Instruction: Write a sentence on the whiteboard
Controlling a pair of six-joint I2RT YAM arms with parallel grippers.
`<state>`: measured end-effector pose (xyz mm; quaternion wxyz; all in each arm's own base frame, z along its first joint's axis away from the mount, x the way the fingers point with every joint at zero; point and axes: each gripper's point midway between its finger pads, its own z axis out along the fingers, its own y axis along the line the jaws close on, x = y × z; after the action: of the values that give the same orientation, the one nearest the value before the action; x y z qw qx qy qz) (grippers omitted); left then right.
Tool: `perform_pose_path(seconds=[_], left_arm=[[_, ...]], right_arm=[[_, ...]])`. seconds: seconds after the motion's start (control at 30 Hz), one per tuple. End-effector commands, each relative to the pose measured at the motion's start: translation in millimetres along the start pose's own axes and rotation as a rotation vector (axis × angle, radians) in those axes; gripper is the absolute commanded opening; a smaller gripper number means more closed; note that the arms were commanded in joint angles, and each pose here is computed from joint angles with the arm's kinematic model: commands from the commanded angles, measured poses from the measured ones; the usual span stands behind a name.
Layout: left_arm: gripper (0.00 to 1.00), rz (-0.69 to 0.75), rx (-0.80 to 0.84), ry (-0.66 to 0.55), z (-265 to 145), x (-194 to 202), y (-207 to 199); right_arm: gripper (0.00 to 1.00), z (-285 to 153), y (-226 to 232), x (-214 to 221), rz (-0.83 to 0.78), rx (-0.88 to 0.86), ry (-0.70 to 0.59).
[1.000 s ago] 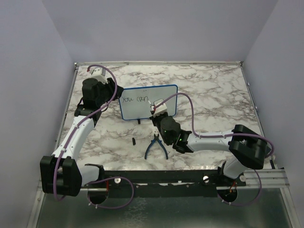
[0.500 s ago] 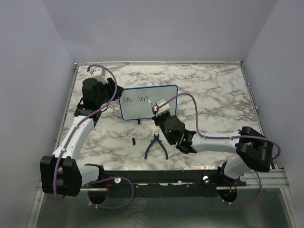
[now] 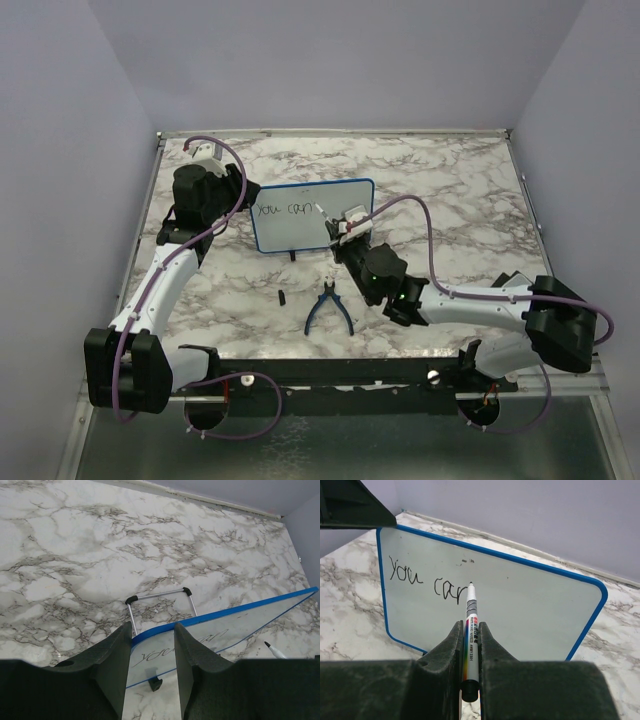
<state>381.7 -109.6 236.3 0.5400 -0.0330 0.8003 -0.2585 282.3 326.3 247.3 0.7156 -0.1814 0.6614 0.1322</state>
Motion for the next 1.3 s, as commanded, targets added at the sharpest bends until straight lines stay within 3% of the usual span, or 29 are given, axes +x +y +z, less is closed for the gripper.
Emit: perform_pose_path(seconds=[0.0, 1.27], left_arm=[[0.40, 0.008, 0.021, 0.030, -3.7, 10.2, -2.9], [0.40, 0.017, 0.011, 0.033, -2.6, 12.0, 0.0]], right_arm=[[0.01, -7.3, -10.4, 8.4, -0.027, 0.028, 0.022], [0.01, 9.9, -1.4, 35.1, -0.044, -0.016, 0.031]])
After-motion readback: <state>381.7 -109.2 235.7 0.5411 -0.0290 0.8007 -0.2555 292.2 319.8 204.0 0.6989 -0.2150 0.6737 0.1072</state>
